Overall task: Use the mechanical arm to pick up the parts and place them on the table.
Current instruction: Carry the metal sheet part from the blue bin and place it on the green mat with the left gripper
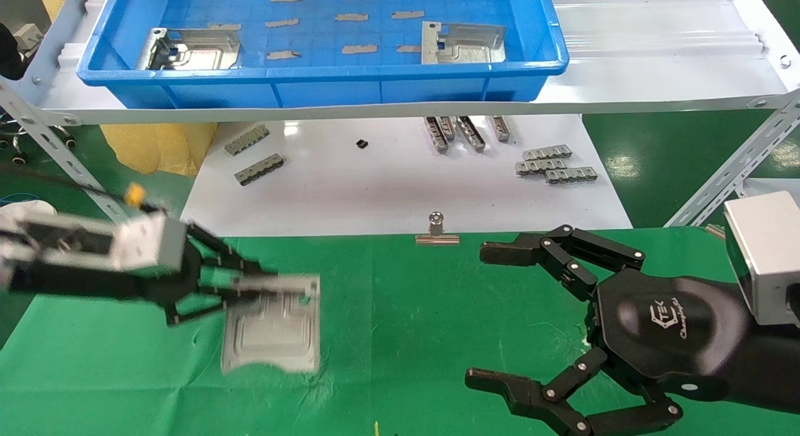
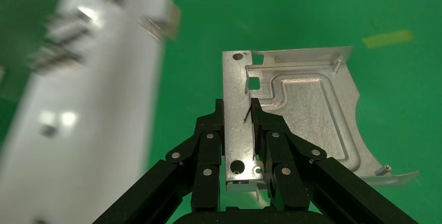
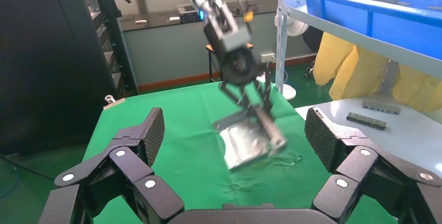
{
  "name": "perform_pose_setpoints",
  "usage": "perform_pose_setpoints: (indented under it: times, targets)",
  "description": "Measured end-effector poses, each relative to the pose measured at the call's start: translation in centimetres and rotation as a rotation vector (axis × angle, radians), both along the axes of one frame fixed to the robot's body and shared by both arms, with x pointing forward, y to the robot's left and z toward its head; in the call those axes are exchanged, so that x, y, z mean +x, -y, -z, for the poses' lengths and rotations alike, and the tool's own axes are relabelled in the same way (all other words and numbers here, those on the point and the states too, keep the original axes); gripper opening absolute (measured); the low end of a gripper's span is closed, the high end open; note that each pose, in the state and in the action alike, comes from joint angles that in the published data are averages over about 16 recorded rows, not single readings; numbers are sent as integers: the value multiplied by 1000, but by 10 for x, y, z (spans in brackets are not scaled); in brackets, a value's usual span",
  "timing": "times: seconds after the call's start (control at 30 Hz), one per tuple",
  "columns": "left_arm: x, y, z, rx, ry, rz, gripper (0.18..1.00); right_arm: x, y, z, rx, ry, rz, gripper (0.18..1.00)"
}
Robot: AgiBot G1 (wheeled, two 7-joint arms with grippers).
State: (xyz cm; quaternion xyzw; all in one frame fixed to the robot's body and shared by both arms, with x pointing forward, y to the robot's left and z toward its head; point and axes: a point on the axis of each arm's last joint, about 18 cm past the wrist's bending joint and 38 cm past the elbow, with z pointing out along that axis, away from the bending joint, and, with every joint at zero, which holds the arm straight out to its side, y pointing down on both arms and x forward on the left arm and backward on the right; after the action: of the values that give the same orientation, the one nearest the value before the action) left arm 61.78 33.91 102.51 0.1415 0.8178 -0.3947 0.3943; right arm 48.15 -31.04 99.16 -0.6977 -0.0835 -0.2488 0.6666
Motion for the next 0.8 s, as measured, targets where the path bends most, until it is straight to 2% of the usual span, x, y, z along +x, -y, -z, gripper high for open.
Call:
perform_pose_setpoints:
  times: [0.27, 0.8]
  targets:
    - [14, 1, 40, 82, -44, -3, 274, 0, 0, 0, 0, 0, 0, 1000]
    - [31, -1, 54, 67, -1, -23, 312, 0, 0, 0, 0, 0, 0, 1000]
